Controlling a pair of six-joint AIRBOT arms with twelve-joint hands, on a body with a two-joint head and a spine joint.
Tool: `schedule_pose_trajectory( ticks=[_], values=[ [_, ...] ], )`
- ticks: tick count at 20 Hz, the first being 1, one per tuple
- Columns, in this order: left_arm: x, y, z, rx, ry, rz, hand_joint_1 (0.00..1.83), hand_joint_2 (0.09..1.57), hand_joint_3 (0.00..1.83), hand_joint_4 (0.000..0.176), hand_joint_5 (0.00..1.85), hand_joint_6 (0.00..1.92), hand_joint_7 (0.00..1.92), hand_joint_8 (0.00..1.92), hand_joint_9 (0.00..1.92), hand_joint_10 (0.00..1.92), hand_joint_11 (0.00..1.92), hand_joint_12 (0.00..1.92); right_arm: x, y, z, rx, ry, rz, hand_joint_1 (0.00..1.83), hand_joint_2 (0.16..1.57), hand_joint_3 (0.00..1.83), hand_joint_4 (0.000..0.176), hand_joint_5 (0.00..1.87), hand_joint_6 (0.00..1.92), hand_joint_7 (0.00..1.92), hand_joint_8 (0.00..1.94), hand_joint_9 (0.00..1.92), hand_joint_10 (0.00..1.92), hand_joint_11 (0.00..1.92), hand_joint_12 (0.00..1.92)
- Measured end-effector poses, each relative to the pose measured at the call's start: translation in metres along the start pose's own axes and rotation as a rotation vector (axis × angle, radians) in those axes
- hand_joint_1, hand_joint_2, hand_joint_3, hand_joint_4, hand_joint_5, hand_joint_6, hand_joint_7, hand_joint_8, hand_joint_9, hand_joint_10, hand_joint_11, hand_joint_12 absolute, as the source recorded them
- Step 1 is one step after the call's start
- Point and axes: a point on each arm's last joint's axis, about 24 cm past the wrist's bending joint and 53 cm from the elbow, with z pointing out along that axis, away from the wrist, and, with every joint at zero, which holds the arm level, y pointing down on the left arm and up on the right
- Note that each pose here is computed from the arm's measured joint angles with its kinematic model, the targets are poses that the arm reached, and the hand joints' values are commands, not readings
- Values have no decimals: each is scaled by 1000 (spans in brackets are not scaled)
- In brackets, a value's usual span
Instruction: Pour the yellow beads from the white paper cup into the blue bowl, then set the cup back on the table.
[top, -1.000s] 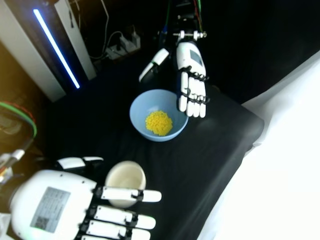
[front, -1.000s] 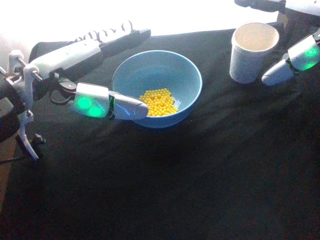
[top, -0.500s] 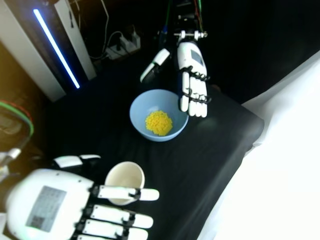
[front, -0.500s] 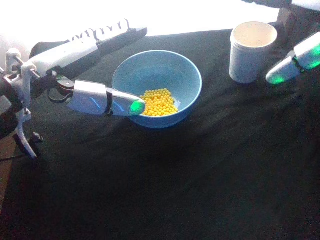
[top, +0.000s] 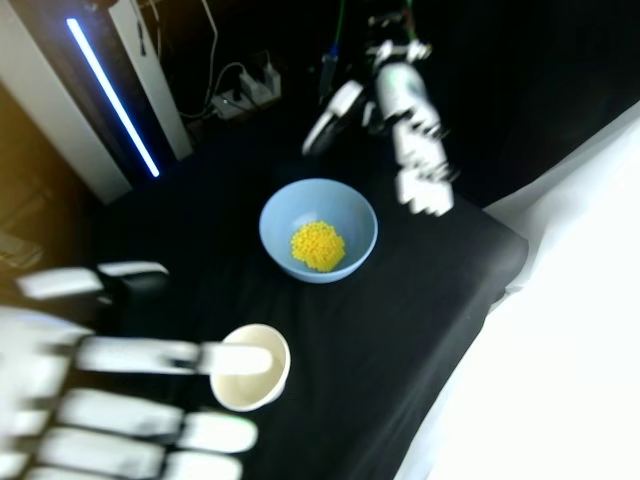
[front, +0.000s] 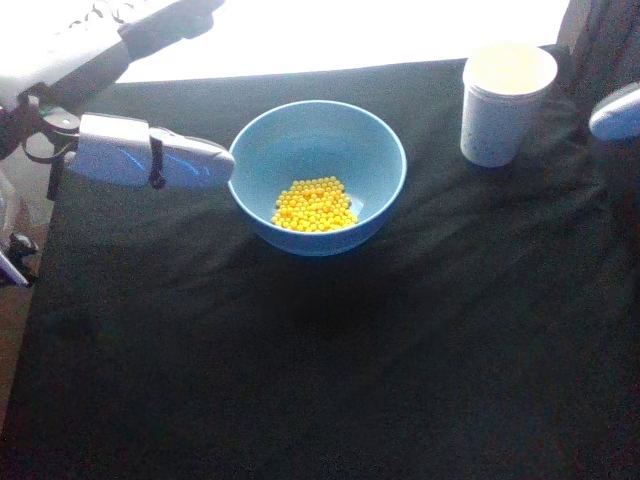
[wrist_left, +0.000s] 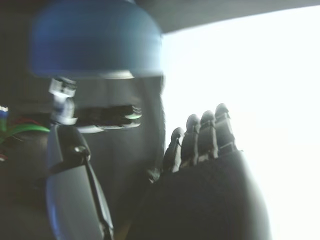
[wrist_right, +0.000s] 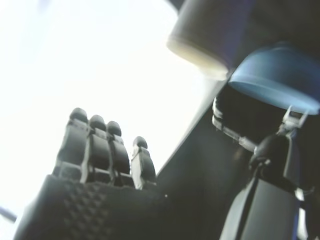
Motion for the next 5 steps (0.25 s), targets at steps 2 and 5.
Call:
schedule_pose_trajectory(
  ticks=[2, 5],
  values=[
    [-2, -8, -4, 15, -5, 11, 746, 761, 0, 103, 57, 5, 164, 3, 132, 11, 87, 45, 0, 5, -3, -24, -12, 18, 1107, 754, 6, 28, 395, 11, 323, 6, 210, 6, 38, 105],
    [-14, -11, -18, 28, -41, 16, 765, 783, 4, 61, 162, 17, 208, 1, 137, 2, 103, 64, -4, 24, -4, -98, -43, 46, 994, 792, 0, 115, 532, 0, 338, 0, 200, 0, 0, 487]
  ],
)
